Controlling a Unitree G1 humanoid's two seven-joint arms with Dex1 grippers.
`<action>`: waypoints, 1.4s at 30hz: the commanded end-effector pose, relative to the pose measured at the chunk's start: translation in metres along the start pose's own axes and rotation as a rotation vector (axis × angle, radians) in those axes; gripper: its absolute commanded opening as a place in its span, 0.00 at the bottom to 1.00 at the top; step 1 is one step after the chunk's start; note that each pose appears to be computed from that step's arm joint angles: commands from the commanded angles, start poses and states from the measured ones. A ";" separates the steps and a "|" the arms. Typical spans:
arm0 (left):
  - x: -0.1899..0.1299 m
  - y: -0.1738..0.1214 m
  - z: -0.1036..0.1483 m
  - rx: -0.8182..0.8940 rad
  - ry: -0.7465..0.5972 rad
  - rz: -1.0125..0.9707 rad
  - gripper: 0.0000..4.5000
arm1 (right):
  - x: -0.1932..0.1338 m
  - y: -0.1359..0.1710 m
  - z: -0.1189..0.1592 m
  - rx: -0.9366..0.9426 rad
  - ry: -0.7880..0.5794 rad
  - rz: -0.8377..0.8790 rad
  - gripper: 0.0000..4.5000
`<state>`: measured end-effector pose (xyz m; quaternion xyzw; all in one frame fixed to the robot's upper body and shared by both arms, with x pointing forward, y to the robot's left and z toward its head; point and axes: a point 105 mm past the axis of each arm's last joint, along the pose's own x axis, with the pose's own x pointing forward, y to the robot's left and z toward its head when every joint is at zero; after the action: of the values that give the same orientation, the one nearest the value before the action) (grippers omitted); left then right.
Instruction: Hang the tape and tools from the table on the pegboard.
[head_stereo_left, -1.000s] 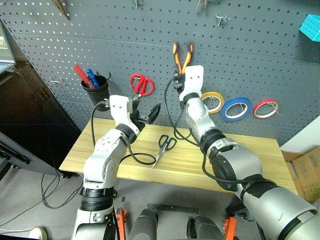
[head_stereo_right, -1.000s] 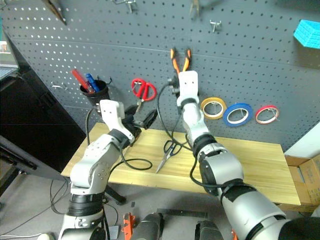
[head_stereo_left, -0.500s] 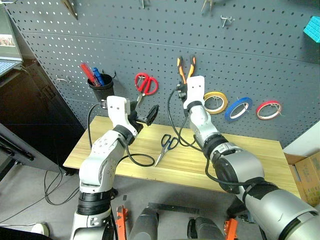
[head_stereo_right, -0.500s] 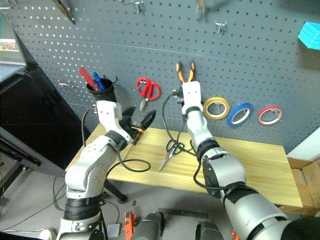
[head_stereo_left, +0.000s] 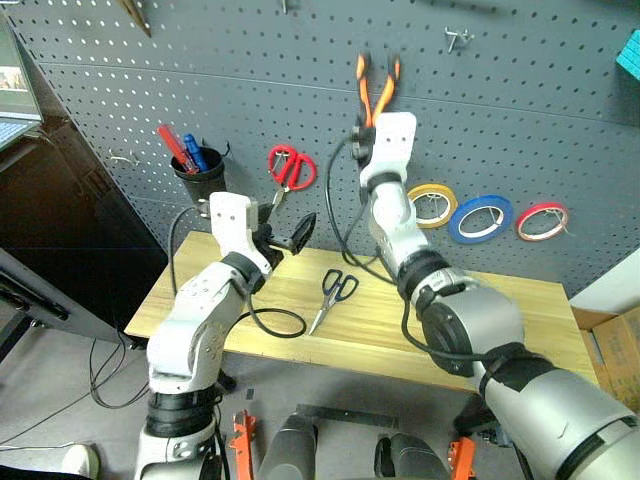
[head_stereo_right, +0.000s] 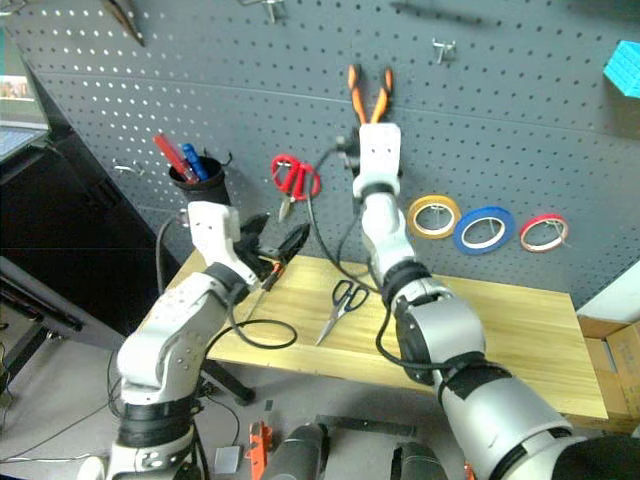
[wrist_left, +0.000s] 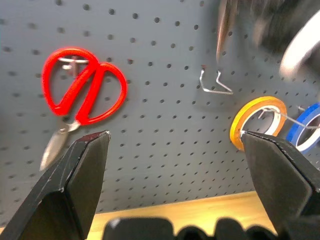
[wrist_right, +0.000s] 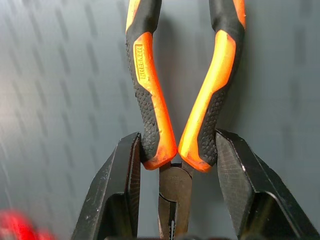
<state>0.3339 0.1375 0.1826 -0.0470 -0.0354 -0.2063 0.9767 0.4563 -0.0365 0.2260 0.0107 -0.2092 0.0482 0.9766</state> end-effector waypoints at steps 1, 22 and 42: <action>-0.023 -0.001 0.020 -0.003 -0.014 0.021 1.00 | 0.004 -0.007 0.015 0.001 -0.066 -0.033 0.39; -0.038 0.003 0.029 -0.075 0.084 0.015 1.00 | 0.027 -0.053 0.111 -0.175 -0.400 -0.188 0.39; -0.052 0.007 0.026 -0.061 0.119 0.033 1.00 | 0.026 -0.055 0.077 -0.172 -0.259 -0.197 0.39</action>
<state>0.2945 0.1690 0.1911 -0.0779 0.0532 -0.1877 0.9777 0.4501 -0.0832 0.3132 -0.0530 -0.3526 -0.0541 0.9327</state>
